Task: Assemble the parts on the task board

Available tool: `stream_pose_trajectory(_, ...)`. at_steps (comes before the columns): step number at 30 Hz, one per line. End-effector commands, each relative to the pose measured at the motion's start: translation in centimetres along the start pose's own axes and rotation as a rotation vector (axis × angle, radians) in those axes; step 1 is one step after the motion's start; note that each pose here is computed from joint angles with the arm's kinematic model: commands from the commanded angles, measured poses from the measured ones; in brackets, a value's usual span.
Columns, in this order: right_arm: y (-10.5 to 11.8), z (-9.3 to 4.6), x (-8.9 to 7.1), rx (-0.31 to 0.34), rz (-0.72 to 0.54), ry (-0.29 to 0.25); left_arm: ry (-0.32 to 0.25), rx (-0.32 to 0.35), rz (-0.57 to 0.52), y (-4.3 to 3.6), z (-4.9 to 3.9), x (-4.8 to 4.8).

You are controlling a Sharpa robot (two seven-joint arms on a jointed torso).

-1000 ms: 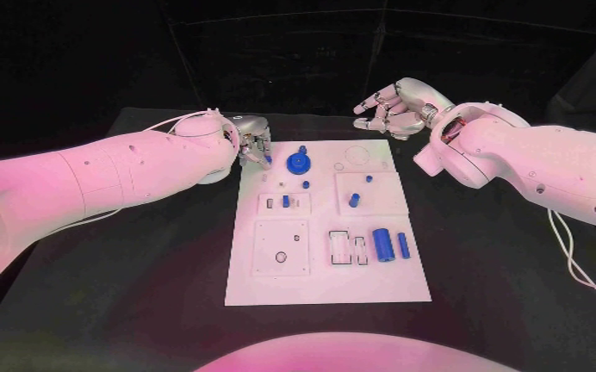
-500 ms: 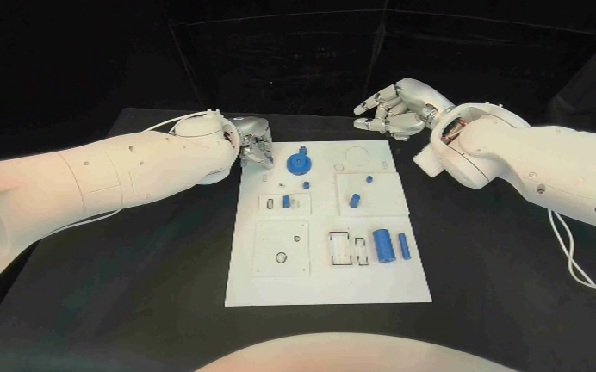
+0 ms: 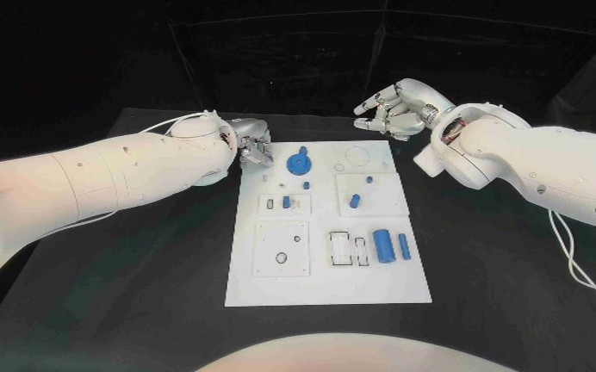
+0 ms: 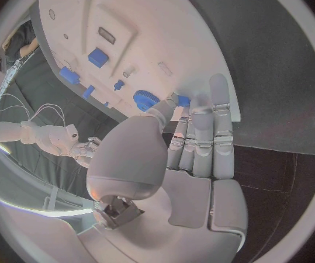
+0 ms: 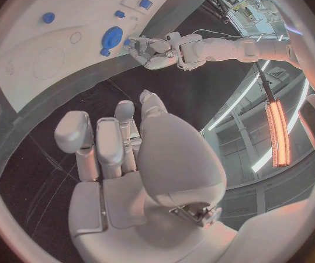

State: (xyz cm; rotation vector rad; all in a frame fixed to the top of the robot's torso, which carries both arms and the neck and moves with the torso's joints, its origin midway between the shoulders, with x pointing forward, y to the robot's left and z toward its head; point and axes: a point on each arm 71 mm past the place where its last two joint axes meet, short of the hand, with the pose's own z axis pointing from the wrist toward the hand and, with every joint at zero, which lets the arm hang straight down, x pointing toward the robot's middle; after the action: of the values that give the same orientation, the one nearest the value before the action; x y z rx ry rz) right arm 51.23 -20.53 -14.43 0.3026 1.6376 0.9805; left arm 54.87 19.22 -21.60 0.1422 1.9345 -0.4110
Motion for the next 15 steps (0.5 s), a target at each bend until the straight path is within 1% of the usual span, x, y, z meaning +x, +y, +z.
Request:
stream_pose_trajectory(1,0.18,0.01,-0.04,-0.012,-0.002,0.002,0.032,0.016,-0.004,-0.05,-0.07,0.55)
stream_pose_trajectory(15,0.18,-0.03,-0.05,-0.014,-0.002,0.003,0.025,0.026,-0.007,-0.17,-0.13,0.53)
